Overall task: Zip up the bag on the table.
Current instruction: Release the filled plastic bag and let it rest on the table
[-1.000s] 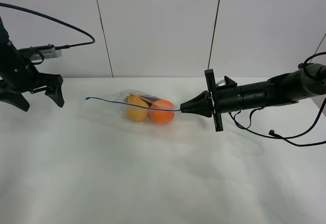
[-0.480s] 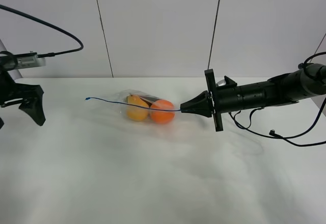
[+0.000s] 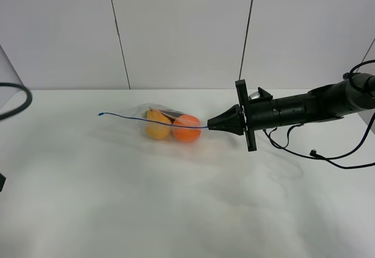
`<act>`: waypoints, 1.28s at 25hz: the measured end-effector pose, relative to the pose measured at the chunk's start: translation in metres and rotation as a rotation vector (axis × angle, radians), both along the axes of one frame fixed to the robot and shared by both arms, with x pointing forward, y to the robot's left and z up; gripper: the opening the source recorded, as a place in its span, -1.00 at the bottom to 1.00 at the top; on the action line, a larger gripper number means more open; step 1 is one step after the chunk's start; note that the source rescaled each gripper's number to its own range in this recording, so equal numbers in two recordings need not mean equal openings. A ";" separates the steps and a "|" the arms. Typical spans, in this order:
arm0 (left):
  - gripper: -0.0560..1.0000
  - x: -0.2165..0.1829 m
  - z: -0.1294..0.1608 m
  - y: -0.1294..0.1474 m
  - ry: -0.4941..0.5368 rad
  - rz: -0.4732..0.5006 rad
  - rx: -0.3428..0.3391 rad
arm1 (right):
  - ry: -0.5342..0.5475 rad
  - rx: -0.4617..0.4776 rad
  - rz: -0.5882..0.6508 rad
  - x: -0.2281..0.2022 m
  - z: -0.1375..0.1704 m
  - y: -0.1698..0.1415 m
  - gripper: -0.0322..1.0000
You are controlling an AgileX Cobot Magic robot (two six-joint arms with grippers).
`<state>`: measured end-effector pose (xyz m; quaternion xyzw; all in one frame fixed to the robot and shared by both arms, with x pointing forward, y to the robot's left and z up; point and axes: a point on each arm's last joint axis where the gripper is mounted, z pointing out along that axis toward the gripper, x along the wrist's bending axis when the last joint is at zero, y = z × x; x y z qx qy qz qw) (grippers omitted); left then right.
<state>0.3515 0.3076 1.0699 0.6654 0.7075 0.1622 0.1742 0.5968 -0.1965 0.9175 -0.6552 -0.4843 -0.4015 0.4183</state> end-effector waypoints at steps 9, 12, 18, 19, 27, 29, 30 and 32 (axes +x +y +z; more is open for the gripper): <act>1.00 -0.064 -0.026 -0.006 -0.250 0.000 0.024 | -0.015 -0.002 0.005 0.000 0.000 0.000 -0.94; 1.00 -0.074 -0.023 -0.007 -0.315 0.000 0.024 | -0.021 -0.003 0.007 0.000 0.000 0.000 -0.94; 1.00 -0.087 -0.020 -0.009 -0.410 -0.022 0.029 | -0.022 -0.003 0.007 0.000 0.000 0.000 -0.94; 1.00 -0.091 -0.019 -0.009 -0.431 -0.035 0.027 | -0.022 -0.003 0.007 0.000 0.000 0.000 -0.94; 1.00 -0.119 -0.018 -0.011 -0.609 -0.061 0.033 | -0.022 -0.003 0.008 0.000 0.000 0.000 -0.84; 1.00 -0.119 -0.018 -0.011 -0.611 -0.061 0.033 | -0.022 -0.005 0.010 0.000 0.000 0.000 -0.59; 1.00 -0.119 -0.018 -0.011 -0.611 -0.061 0.033 | -0.022 -0.005 0.011 0.000 0.000 0.000 -0.32; 1.00 -0.119 -0.018 -0.011 -0.611 -0.061 0.033 | -0.023 -0.010 0.016 -0.001 -0.001 0.000 0.22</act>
